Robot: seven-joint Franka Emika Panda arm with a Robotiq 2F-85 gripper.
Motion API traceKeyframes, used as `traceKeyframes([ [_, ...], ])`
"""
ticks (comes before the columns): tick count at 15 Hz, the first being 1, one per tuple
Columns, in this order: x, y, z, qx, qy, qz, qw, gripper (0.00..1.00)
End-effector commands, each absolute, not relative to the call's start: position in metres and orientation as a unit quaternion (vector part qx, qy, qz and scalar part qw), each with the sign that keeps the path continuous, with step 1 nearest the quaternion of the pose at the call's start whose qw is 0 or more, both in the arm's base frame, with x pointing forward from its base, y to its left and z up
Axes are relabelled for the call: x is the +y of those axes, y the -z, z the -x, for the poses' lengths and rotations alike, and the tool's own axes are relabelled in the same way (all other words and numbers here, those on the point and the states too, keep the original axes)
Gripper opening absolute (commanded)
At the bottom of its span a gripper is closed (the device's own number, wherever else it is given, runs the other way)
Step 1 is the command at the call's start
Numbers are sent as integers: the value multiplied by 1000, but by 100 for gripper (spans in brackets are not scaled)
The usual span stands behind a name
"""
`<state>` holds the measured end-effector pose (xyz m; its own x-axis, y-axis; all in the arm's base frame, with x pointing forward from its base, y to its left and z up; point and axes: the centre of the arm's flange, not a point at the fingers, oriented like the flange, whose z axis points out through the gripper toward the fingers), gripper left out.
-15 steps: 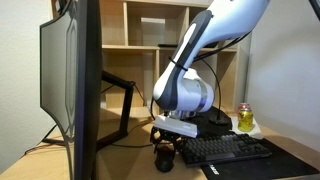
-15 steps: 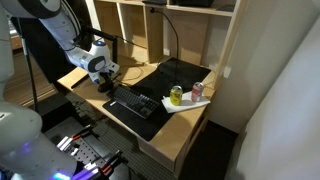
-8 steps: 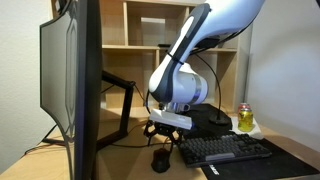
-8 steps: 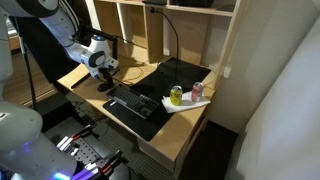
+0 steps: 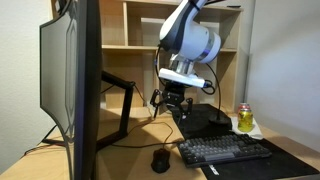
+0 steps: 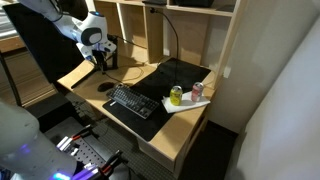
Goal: Move the mouse to the left
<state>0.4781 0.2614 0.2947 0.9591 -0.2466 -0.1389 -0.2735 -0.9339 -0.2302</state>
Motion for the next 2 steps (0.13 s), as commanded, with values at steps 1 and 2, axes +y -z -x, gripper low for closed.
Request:
traceKeyframes([
  [1,254,-309,-473,136,-64,981,123,100],
  [2,249,-319,-469,139,-67,980,123,100],
])
